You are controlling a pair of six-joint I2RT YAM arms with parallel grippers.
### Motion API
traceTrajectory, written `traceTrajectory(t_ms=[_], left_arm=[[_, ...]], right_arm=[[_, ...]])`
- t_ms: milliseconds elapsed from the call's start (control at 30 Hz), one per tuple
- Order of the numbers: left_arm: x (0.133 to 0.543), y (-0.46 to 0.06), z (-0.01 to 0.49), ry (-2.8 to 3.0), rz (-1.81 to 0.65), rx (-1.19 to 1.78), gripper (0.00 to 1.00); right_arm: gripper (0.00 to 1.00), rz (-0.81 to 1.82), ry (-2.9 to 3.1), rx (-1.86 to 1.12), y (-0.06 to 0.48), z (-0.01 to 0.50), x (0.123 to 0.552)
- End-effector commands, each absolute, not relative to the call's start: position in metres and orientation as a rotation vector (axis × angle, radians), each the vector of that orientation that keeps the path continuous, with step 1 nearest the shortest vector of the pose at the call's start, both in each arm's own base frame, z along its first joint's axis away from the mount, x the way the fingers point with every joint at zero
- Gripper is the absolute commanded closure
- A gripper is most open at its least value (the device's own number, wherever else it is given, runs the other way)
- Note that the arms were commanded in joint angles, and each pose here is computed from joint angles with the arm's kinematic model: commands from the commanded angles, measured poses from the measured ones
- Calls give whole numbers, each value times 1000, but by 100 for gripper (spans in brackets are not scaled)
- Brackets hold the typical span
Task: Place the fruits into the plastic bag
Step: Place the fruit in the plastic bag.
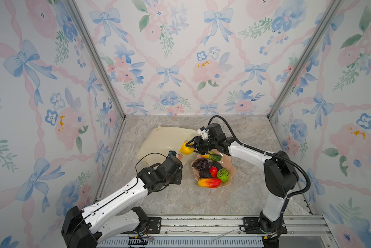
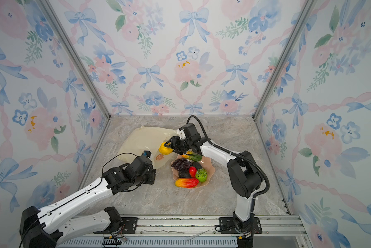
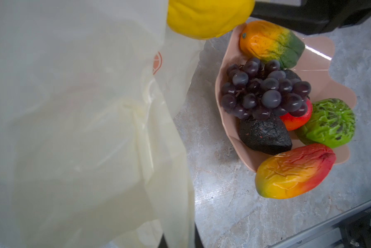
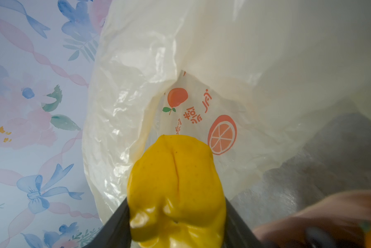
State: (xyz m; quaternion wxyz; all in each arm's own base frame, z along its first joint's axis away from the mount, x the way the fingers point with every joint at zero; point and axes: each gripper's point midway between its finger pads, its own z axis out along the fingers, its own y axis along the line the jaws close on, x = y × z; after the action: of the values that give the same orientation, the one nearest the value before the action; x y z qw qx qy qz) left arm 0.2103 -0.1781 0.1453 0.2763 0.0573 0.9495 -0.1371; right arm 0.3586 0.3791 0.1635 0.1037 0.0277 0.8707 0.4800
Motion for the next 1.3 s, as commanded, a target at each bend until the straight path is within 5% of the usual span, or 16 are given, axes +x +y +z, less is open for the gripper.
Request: traceTrajectory(t_ms=[0, 1000, 1267], left_arm=[[211, -185, 163, 2514, -435, 139, 100], [223, -216, 180, 2430, -601, 177, 100], [231, -199, 191, 2367, -549, 116, 100]], right_arm=[[43, 1482, 2547, 60, 399, 170, 363], [40, 1893, 2348, 530, 469, 150, 399], [38, 1665, 2543, 396, 474, 130, 377]])
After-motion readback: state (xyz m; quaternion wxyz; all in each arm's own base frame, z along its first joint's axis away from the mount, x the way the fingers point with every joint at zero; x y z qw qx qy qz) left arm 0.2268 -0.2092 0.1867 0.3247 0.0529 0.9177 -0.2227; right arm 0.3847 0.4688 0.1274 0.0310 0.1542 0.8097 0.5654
